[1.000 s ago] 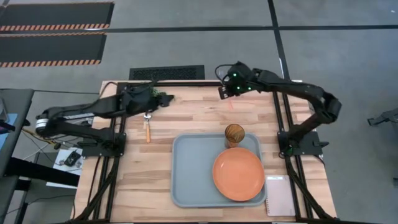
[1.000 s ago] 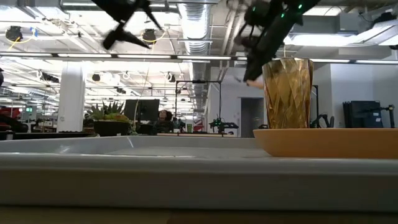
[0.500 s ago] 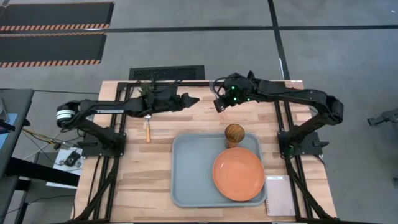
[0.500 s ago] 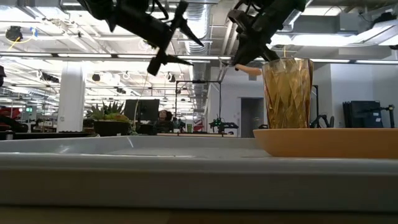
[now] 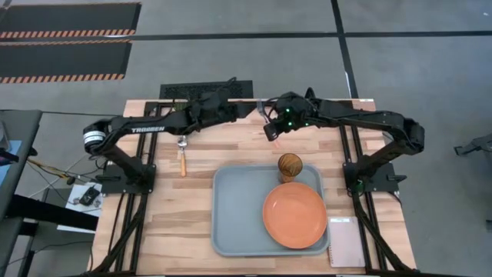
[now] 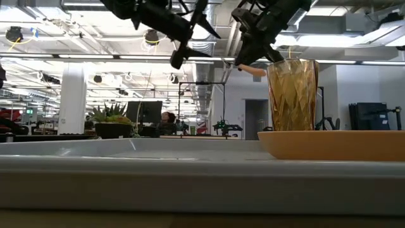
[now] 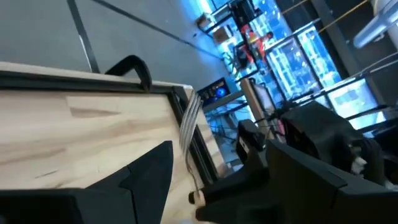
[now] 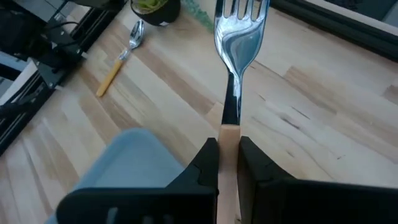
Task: Pick and place plate/cup/fork/spoon on tray
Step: Put the orange fork on the gray tray to the left of the orange plate
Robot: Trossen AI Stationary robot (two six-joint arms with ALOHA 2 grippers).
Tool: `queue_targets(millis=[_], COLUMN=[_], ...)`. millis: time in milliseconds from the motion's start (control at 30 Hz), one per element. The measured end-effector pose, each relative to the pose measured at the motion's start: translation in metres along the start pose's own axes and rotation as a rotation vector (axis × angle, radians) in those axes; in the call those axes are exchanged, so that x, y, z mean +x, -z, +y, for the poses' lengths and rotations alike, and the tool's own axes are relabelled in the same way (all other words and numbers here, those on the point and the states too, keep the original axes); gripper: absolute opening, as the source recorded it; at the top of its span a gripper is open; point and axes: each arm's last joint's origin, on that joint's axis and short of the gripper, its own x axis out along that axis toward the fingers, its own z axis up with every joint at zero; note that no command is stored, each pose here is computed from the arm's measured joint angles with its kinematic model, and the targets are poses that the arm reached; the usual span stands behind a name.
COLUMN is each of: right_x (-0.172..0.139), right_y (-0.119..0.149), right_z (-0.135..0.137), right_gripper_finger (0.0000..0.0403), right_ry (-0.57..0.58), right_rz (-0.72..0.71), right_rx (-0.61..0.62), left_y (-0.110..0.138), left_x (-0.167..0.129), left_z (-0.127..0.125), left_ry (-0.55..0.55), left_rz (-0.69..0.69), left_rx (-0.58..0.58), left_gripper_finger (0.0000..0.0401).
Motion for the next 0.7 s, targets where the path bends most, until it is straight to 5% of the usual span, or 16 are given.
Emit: queue_targets(millis=[333,700], right_x=[0.0,0.0], right_y=[-0.001,-0.003], right_z=[-0.002,-0.003], right_gripper_finger=[0.003,0.003], right_ry=[0.009,-0.001], right_rz=[0.0,-0.009], right_rx=[-0.003,-0.015], left_y=[-0.002,-0.003], left_x=[0.017,0.017], left_z=[-0.003,-0.003], left_ry=[-0.024,-0.035], left_rz=[0.047,0.02], left_rx=[0.04,0.067], left_gripper_finger=[0.023,0.0103])
